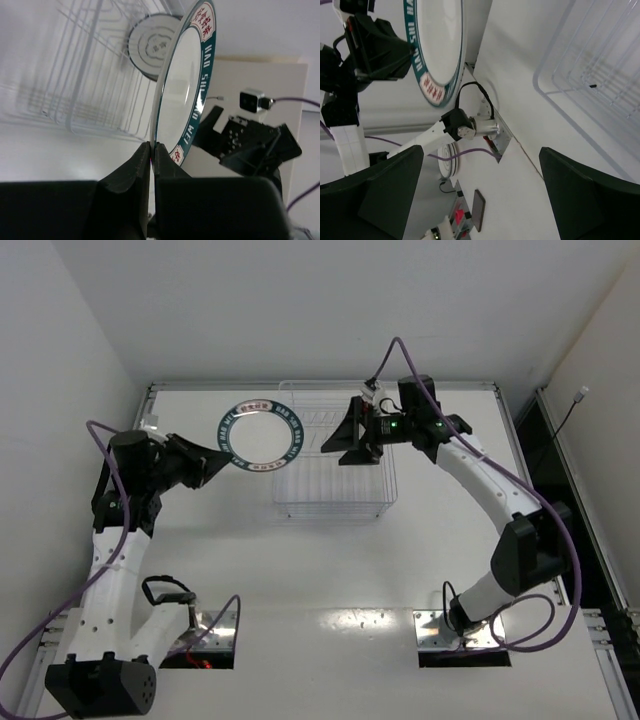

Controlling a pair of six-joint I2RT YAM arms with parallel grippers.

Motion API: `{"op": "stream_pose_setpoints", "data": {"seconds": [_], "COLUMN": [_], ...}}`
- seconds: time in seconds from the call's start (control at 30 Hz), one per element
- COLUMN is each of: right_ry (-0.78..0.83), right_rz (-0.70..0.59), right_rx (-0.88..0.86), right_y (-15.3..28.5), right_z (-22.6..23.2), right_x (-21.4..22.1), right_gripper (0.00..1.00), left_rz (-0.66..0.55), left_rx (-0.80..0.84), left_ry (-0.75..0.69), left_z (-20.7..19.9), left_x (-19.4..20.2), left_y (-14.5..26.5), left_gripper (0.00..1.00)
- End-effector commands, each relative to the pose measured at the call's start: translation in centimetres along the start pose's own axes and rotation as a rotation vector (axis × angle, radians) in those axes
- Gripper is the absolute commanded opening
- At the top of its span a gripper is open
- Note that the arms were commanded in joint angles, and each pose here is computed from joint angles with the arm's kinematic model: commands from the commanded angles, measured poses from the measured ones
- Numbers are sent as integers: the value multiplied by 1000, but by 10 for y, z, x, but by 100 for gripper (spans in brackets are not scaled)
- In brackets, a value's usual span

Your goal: Load the plates into the dish rack

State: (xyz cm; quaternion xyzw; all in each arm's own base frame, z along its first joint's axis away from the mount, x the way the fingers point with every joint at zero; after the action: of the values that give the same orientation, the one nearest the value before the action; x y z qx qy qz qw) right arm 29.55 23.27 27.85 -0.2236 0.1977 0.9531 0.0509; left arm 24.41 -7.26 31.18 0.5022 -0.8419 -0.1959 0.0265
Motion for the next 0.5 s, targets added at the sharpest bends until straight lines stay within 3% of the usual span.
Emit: {"op": "stream_pose_setpoints", "data": {"seconds": [0.0,0.23,0.33,0.43,0.47], "right_ry": [6,-26,-34,-33,-47], "right_rz": [-53,-86,-74,-67,-58], "right_rx": [-53,-105,-149,-170,-162], "right_y": [-15,-42,-56,-64,-66], "right_z": [-5,-15,-15,-14,-17], "right_x": [-16,-37,-39,-42,-43], "right_gripper": [98,90,79,56,38], "left_rz": [102,206,251,301,319], "left_rx": [82,100,114,85,74], "left_ry": [9,12,18,20,21], "left_z": [-23,-30,-34,-32,-31], "left_x": [22,49,61,73,77], "left_y": [16,11,4,-8,-11], "left_gripper": [0,0,0,0,0]}}
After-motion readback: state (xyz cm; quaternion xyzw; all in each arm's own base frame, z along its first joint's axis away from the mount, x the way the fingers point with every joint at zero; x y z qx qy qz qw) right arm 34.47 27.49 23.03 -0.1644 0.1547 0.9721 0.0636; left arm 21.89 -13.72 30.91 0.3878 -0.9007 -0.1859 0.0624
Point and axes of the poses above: each gripper's point midway between its finger pads, its own y axis back along the fingers, its own z axis along the line the jaws close on, x = y × z, the point moved 5 cm from there along y, back along the fingers, and after that the axes turned 6 degrees about y, right-handed, at the moved point
